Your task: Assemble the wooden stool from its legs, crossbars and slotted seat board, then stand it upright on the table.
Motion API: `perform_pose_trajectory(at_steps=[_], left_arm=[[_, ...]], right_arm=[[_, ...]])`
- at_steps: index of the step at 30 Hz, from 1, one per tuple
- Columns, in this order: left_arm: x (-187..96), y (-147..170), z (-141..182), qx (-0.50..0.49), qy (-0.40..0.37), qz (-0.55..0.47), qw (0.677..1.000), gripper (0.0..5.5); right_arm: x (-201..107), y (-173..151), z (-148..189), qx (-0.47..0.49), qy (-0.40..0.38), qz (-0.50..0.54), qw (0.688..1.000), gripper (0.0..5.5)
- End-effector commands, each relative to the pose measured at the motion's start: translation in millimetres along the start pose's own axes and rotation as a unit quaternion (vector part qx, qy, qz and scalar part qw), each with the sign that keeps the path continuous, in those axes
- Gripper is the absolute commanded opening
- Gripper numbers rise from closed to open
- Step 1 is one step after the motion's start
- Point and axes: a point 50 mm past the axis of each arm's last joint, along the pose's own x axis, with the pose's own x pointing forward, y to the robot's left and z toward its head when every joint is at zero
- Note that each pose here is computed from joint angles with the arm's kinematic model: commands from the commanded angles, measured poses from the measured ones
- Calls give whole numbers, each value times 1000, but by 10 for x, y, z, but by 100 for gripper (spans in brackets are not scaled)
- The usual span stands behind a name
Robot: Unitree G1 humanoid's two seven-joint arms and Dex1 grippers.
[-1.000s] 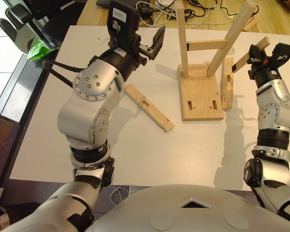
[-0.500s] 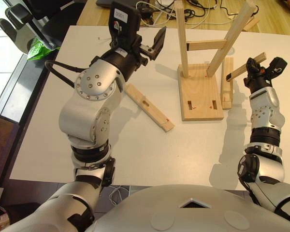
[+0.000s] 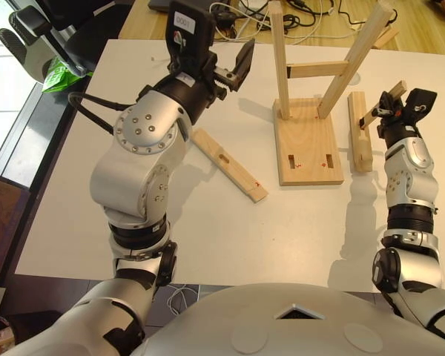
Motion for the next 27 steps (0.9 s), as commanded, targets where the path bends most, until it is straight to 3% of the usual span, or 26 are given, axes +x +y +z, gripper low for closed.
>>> perform_pose_trajectory(at_steps=[1, 8, 14, 17, 23, 27], left_arm=[[-38, 25, 1, 1, 2, 18, 1000, 369], [-112, 59, -17, 3, 6, 39, 999, 369], [-94, 97, 8, 9, 9, 30, 999, 369], [-70, 118, 43, 17, 9, 18, 1000, 369], [-18, 116, 88, 25, 8, -5, 1000, 369], [-28, 127, 90, 27, 9, -1, 1000, 369]], right_arm=[[-214, -118, -201, -31, 70, 9, 997, 39], [-761, -388, -469, -76, 151, 36, 985, 39], [-1405, -762, -1226, -27, 244, -25, 969, 39], [-1589, -770, -1442, -2, 261, -47, 964, 39], [-1786, -650, -1773, 12, 327, -33, 945, 39], [-1518, -727, -1549, 10, 272, -35, 962, 39]])
